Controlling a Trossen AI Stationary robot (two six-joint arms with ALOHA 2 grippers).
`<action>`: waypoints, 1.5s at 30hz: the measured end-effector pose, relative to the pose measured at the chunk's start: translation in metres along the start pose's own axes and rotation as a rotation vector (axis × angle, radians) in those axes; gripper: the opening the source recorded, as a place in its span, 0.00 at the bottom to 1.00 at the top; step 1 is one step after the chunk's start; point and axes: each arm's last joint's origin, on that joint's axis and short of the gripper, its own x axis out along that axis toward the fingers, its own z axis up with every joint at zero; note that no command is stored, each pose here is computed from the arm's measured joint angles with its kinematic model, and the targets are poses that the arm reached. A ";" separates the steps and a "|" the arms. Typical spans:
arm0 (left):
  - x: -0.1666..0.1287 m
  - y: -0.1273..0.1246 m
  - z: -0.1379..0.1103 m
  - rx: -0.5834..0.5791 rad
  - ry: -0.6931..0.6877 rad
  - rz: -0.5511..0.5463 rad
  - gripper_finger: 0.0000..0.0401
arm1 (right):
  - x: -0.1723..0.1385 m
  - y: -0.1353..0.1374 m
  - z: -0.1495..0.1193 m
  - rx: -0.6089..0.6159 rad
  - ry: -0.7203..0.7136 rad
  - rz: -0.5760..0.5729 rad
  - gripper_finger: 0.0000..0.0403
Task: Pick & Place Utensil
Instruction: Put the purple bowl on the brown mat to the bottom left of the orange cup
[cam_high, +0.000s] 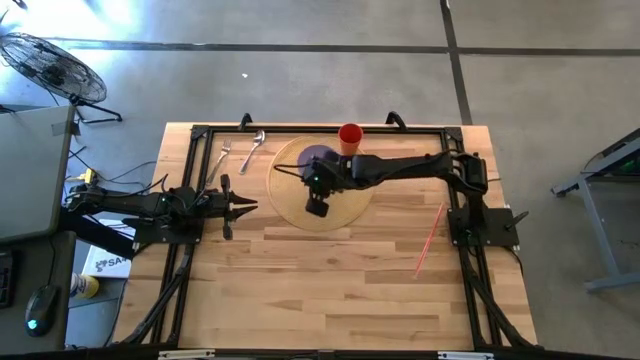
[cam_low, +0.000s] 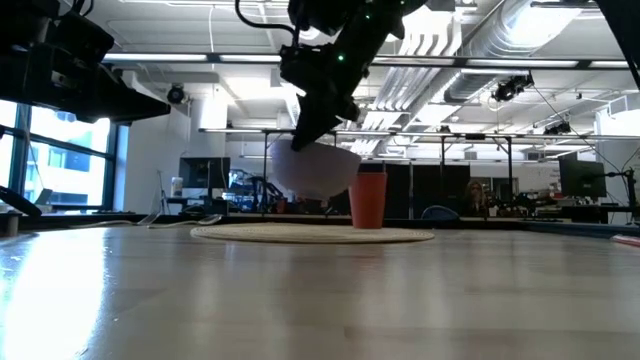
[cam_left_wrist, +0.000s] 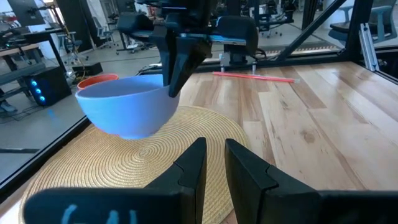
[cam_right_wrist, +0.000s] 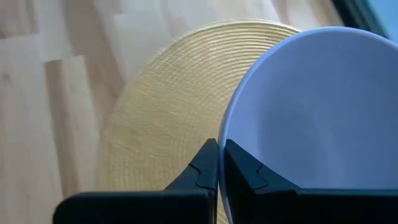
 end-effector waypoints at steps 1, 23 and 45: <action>0.000 0.000 0.000 0.000 0.000 0.000 0.14 | 0.000 -0.002 0.000 0.001 0.003 0.005 0.01; 0.000 0.000 0.000 0.000 0.000 -0.001 0.14 | 0.031 -0.017 -0.011 -0.145 0.093 0.028 0.01; 0.000 0.000 0.000 0.000 0.000 0.000 0.14 | 0.042 -0.016 -0.023 -0.147 0.088 0.015 0.04</action>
